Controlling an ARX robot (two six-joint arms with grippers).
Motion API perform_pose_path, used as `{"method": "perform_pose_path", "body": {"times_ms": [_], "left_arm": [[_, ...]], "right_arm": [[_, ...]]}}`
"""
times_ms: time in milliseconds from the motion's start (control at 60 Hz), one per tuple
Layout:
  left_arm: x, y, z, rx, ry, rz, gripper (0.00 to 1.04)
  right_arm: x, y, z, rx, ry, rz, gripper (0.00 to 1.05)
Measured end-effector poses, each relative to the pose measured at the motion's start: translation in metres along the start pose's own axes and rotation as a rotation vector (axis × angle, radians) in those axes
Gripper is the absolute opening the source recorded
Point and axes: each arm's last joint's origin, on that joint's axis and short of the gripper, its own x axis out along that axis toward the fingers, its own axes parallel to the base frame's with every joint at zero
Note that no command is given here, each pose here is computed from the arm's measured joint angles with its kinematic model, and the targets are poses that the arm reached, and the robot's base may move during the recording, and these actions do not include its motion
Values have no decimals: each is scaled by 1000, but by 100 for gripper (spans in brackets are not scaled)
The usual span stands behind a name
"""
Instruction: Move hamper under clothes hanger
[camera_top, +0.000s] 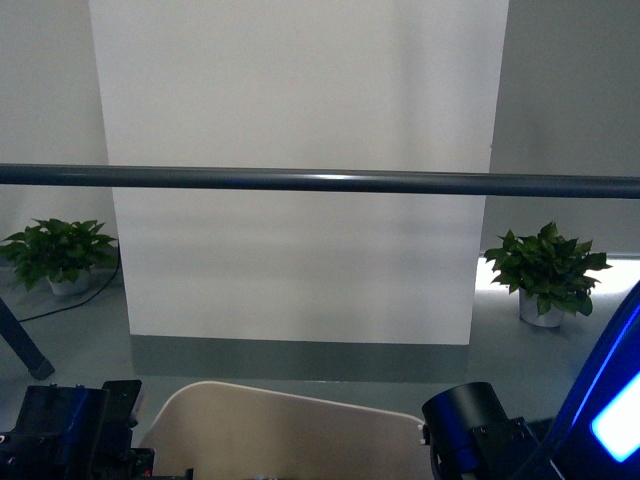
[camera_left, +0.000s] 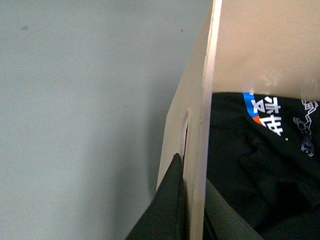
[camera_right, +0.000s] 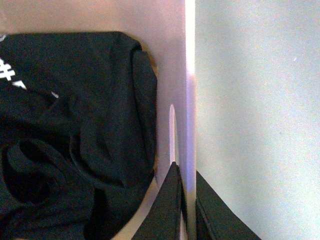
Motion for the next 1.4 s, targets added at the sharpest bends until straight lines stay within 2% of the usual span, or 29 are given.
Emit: {"method": "perform_pose_path", "body": {"times_ms": [250,483,667,867,1233,1400], "left_arm": [[-24,-3,-7,-3,54,-11,4],[-58,7,-36,28,221,-32,4],[-74,13,-36,34,245,-33,4],[-81,14,-42,33,266,-31,4],[-73,15,-87,12,357,-35,4],[-68,16,-95,-3,358,-40,4]], "right_arm": [[-15,0,-11,39,-7,17,3],[-34,0,-31,45,90,74,3],[-45,0,-35,38,119,94,3],[-49,-1,-38,33,130,98,3],[-40,-6,-59,18,168,81,3],[-35,-8,-68,13,185,65,3]]}}
